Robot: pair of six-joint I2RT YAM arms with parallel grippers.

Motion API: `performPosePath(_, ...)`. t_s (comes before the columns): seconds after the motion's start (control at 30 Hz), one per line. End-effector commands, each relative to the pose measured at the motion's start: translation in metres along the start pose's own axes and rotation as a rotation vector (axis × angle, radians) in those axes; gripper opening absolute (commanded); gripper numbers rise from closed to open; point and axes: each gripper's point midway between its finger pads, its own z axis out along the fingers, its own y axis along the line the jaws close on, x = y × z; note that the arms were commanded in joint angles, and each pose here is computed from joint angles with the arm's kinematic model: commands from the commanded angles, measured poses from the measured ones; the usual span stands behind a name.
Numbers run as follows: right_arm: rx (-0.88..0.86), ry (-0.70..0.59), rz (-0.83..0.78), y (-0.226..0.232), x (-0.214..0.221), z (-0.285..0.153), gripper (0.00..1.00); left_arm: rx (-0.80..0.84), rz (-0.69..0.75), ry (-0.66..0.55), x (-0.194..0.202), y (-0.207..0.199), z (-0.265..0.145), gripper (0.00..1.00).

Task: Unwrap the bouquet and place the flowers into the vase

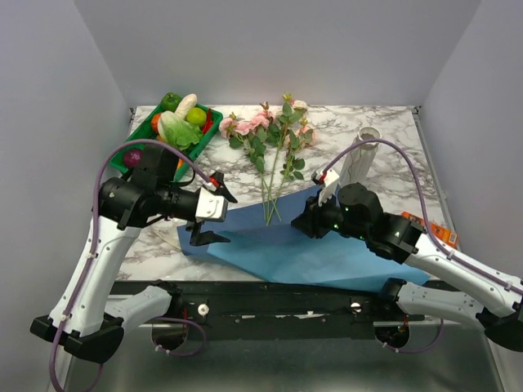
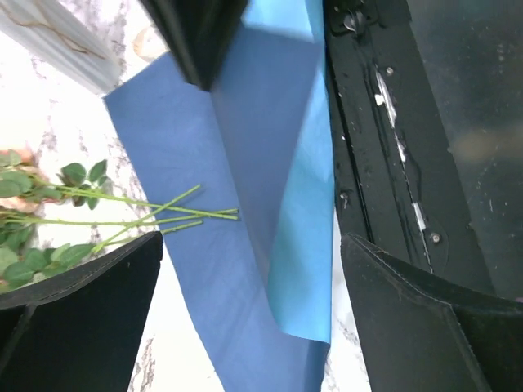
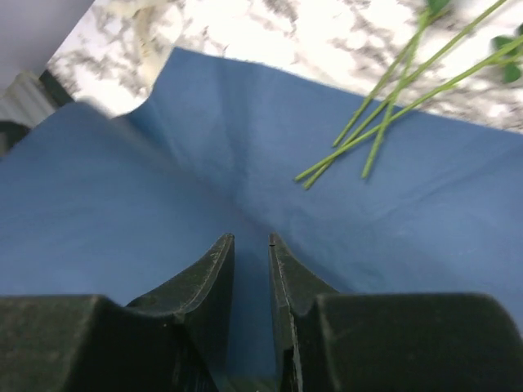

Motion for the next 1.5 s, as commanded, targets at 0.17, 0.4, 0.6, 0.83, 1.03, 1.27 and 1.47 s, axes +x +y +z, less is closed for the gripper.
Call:
performPosePath(0.17,-0.039,0.248,0.046,0.021,0.076,0.007,0.30,-0.385,-0.204,0.005,-0.014,0.080,-0.025,0.99)
performPosePath(0.4,0.005,0.332,0.052,0.015,0.110,0.019,0.30,-0.650,-0.354,0.138,0.087,0.149,-0.001,0.99)
performPosePath(0.6,0.160,0.241,0.013,-0.011,0.088,0.020,0.41,-0.553,-0.531,0.260,0.149,0.165,0.039,0.99)
performPosePath(0.83,0.197,0.129,-0.023,-0.021,0.043,0.014,0.59,-0.337,-0.604,0.182,0.167,0.175,0.089,0.99)
performPosePath(1.03,0.233,0.024,0.036,-0.043,0.022,0.004,0.60,-0.181,-0.785,0.187,0.196,0.188,0.130,0.99)
performPosePath(1.27,0.262,-0.010,0.067,-0.060,0.020,-0.003,0.60,-0.132,-0.859,0.243,0.232,0.186,0.154,0.97)
performPosePath(1.47,0.241,-0.025,0.083,-0.060,0.021,-0.001,0.59,-0.102,-0.883,0.271,0.244,0.183,0.170,0.82)
